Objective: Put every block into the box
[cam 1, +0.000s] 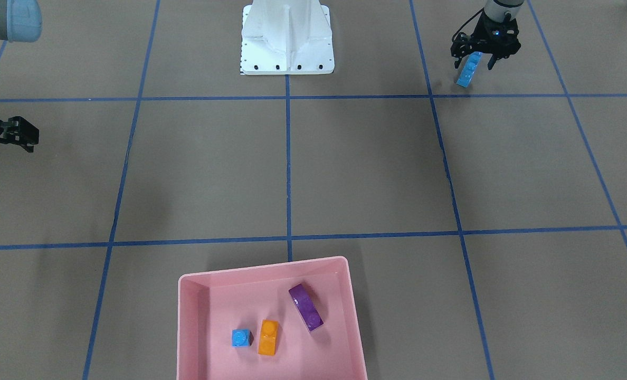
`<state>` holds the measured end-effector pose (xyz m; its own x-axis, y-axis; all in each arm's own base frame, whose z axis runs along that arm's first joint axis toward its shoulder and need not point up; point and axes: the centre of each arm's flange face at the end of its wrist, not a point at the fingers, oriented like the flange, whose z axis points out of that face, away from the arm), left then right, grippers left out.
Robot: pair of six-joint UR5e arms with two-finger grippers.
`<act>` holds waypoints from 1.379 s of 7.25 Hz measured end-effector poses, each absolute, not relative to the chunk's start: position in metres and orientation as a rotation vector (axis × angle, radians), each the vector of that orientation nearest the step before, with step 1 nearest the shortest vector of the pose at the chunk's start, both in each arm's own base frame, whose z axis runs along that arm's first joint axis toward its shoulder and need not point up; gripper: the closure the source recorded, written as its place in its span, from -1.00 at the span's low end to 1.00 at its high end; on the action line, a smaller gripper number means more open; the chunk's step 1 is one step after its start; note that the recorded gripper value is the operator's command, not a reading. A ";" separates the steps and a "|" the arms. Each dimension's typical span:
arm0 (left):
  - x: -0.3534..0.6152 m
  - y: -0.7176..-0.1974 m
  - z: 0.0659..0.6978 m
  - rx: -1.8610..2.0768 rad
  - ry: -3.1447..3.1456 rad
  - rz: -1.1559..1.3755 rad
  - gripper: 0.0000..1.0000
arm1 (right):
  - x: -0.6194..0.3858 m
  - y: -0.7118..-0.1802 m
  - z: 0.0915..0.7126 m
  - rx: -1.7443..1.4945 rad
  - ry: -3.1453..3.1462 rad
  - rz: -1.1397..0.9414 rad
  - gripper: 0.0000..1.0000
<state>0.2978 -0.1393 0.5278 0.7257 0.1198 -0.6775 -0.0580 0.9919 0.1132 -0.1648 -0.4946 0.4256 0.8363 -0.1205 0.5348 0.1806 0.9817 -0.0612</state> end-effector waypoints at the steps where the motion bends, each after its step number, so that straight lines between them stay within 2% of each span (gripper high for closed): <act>1: 0.301 -0.137 0.529 0.080 0.754 0.106 -1.00 | -0.152 -0.487 0.438 -0.115 -0.552 -0.176 -0.99; 3: 0.307 -0.134 0.535 0.075 0.748 0.118 -0.99 | -0.128 -0.468 0.456 -0.121 -0.547 -0.195 -0.99; 4: 0.308 -0.133 0.540 0.074 0.741 0.123 0.20 | -0.121 -0.459 0.459 -0.123 -0.547 -0.196 -0.99; 5: 0.310 -0.131 0.544 0.074 0.735 0.131 0.99 | -0.117 -0.453 0.462 -0.127 -0.548 -0.195 -0.99; 8: 0.316 -0.114 0.540 0.071 0.741 0.186 1.00 | -0.109 -0.445 0.464 -0.128 -0.551 -0.192 -0.99; 10: 0.302 -0.111 0.509 0.049 0.782 0.194 1.00 | -0.095 -0.438 0.480 -0.127 -0.550 -0.254 -0.99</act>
<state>0.3018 -0.1114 0.5089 0.6924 0.1918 -0.6956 -0.1551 0.9811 0.1160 -0.0952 -0.4381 0.4801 0.8222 -0.2044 0.5313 0.2722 0.9609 -0.0516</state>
